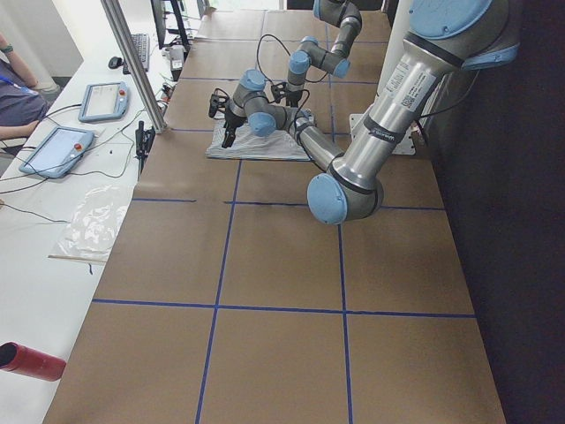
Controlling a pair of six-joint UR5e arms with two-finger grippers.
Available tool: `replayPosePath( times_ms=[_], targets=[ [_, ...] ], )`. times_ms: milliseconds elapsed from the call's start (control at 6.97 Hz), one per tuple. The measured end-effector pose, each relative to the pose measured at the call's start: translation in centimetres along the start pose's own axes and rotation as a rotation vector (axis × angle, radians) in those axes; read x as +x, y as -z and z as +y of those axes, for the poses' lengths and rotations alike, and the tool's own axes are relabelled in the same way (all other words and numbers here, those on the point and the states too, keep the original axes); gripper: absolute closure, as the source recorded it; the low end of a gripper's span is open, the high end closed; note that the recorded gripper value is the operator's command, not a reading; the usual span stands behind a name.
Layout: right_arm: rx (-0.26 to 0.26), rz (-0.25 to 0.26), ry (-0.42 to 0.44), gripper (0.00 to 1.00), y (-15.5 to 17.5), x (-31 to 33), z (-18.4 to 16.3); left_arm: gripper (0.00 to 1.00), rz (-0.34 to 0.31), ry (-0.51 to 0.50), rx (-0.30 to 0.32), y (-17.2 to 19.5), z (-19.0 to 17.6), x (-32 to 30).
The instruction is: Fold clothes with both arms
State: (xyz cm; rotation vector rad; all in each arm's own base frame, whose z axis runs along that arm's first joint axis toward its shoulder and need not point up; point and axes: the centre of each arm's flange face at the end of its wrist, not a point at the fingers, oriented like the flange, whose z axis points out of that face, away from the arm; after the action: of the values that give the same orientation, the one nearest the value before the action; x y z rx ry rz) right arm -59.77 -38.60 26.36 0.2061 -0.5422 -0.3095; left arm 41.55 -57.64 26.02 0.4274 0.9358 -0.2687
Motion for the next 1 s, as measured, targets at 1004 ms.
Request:
replayPosePath(
  times_ms=[1004],
  targets=[
    [-0.008,0.03,-0.03,0.0,-0.9,3.5,-0.8,0.0,0.001,0.002,-0.001,0.0,0.0,0.1]
  ],
)
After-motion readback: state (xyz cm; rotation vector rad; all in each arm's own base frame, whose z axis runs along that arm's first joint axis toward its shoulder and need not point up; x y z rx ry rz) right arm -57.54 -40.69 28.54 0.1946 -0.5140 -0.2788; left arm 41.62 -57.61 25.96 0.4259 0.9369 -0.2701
